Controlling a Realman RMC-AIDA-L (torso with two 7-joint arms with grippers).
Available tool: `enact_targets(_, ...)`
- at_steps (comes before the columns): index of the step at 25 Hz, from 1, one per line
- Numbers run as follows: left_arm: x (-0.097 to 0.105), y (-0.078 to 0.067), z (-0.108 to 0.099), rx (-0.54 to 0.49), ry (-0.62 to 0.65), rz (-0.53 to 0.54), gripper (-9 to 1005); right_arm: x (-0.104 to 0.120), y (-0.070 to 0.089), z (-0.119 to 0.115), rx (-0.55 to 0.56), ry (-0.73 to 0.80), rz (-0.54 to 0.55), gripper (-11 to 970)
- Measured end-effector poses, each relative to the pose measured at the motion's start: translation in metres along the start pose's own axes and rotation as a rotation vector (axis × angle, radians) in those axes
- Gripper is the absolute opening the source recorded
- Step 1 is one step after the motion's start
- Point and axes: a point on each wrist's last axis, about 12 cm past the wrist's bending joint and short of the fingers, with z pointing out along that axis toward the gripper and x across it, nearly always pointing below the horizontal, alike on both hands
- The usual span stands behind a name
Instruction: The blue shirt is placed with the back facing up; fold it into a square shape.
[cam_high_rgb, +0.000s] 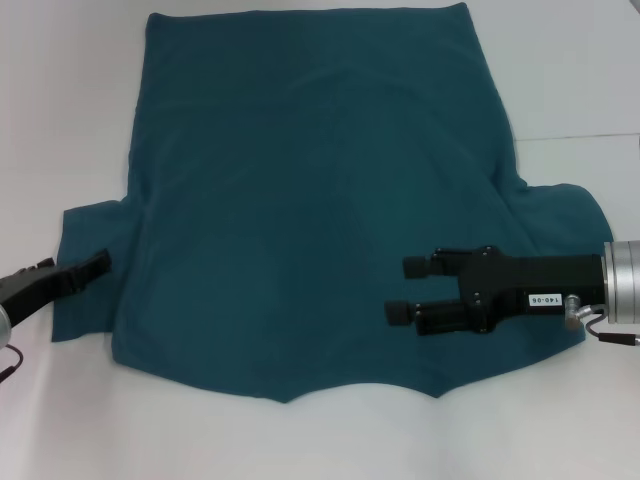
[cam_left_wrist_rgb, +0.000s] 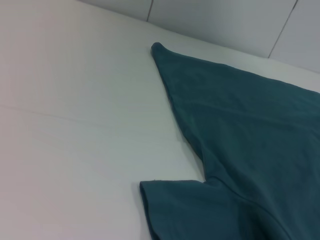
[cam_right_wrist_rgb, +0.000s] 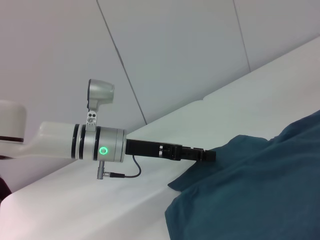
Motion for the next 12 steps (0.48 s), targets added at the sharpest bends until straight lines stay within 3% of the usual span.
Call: enact_targets(12, 0.0021, -0.0001, -0.0008, 0.006, 0.003, -0.001, 872, 0.0000, 0.0000, 0.0000, 0.000, 0.000, 0.002, 900)
